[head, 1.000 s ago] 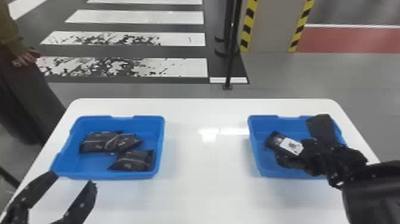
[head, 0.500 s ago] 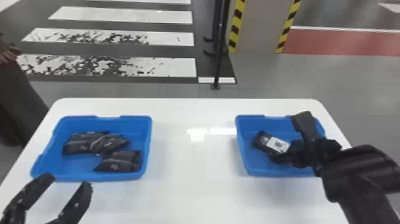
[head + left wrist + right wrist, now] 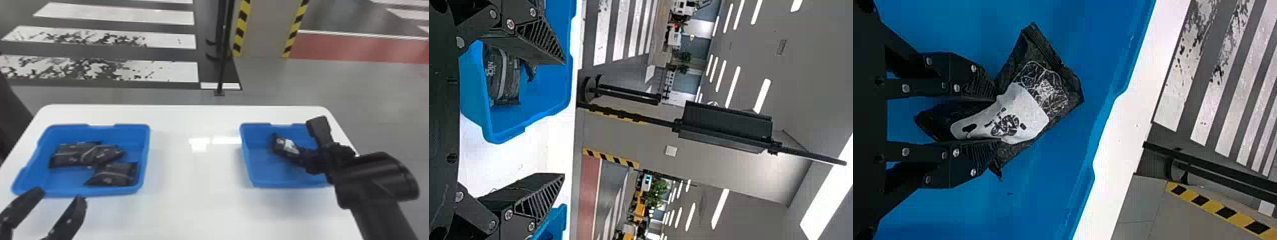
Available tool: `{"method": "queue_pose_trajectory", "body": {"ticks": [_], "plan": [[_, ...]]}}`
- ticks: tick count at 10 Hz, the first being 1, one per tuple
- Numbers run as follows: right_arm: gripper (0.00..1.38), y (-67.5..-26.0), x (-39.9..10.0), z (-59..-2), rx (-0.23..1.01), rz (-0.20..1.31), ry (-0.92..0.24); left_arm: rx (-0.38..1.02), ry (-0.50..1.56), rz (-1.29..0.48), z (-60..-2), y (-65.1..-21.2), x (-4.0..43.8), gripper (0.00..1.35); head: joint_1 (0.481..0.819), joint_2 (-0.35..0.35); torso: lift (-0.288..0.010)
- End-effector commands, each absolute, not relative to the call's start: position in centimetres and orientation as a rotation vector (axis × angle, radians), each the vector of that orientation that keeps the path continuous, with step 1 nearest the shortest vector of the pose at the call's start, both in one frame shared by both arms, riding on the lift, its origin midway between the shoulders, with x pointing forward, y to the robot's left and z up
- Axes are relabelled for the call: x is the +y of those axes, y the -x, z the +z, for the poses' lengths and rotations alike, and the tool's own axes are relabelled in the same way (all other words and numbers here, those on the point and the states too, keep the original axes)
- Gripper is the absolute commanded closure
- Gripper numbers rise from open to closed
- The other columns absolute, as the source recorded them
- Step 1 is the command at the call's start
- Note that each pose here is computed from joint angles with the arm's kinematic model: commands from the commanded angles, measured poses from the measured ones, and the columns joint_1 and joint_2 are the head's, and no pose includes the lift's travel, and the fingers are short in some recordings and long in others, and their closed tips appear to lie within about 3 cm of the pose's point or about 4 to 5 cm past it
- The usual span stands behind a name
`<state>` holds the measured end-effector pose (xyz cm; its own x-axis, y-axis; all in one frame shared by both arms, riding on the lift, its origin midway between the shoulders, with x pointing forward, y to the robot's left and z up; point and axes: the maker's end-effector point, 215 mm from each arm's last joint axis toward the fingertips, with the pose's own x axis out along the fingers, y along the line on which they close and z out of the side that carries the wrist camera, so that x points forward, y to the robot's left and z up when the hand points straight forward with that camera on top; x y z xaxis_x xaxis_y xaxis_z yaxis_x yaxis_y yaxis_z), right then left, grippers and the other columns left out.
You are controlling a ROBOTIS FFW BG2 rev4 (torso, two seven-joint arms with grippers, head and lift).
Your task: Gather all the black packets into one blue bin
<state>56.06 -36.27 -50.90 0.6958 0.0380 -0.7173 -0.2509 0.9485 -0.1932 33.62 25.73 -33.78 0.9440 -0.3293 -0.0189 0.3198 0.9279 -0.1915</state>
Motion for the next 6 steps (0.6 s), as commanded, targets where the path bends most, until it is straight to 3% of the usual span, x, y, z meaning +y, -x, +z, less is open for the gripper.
{"method": "queue_pose_trajectory", "body": {"ticks": [1,3,6], "plan": [[1.28,-56.1,-36.6,-50.8,0.774,0.16,0.284,0.052,0.196,-0.342,-33.8,-33.8,25.3,0.25,0.695,-0.131,-0.11],[1.28,-55.5,-36.2,-48.2,0.697,0.16,0.298,0.046,0.218,-0.37,-33.5,-34.2,24.4,0.24,0.695,-0.138,-0.11],[1.28,-52.6,-32.7,-39.4,0.532,0.172,0.375,0.04,0.279,-0.437,-32.8,-35.2,22.3,0.24,0.695,-0.146,-0.11]]}}
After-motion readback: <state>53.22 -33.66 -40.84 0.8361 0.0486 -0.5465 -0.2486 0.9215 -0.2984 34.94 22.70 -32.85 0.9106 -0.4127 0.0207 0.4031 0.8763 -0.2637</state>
